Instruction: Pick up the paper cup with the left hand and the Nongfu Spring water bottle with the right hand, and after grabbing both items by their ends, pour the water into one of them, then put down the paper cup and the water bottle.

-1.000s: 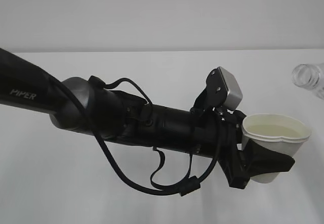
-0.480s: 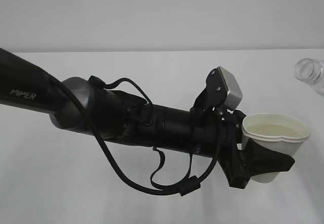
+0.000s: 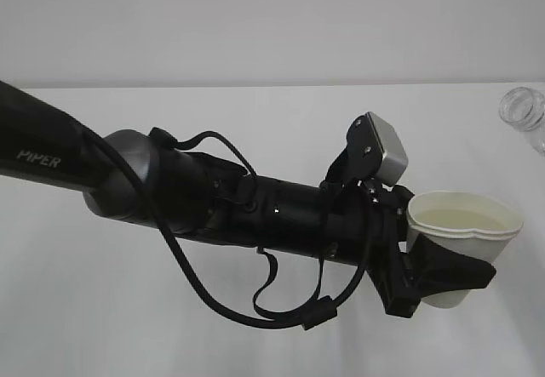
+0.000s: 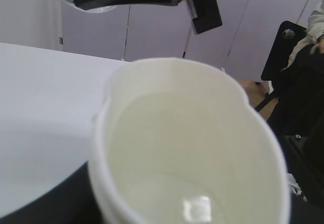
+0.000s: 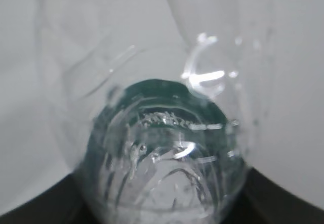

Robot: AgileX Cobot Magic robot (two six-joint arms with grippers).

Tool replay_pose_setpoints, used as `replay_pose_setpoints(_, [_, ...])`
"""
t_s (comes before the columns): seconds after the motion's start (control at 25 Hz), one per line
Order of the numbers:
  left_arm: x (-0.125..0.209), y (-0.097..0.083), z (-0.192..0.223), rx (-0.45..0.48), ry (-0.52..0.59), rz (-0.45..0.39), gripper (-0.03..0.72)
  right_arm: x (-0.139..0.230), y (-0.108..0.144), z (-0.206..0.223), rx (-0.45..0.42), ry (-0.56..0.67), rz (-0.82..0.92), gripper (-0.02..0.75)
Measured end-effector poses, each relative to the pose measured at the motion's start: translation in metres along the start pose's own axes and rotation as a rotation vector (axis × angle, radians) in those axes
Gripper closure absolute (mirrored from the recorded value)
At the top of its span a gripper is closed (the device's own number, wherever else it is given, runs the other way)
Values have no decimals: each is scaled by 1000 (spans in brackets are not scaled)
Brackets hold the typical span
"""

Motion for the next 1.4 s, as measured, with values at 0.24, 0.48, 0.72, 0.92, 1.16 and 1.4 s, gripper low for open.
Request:
replay_pose_setpoints(0.24, [0,0,0,0,0,0,279,2,-1,1,11,18,93,336])
replay_pose_setpoints(0.48, [0,0,0,0,0,0,279,9,11,2,-22,44,103,336])
replay_pose_setpoints(0.72, [0,0,0,0,0,0,279,10,13,2,-30,53,175,336])
replay_pose_setpoints(0.92, [0,0,0,0,0,0,279,9,17,2,-62,49,200,336])
replay_pose_setpoints(1.16, [0,0,0,0,0,0,279,7,19,2,-83,42,306,336])
replay_pose_setpoints(1.4, [0,0,0,0,0,0,279,5,24,7,-118,38,385,336])
Point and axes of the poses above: a point on each arm's last joint axis where the gripper is mounted, z pointing out along that axis toward the gripper, y along the wrist's bending axis when the last joint is at zero, x = y × z, the point moved 2 cm from there along z, pointing out along that axis toward the gripper, and after that the axes turned 8 degrees about z, right-handed, at the moved point
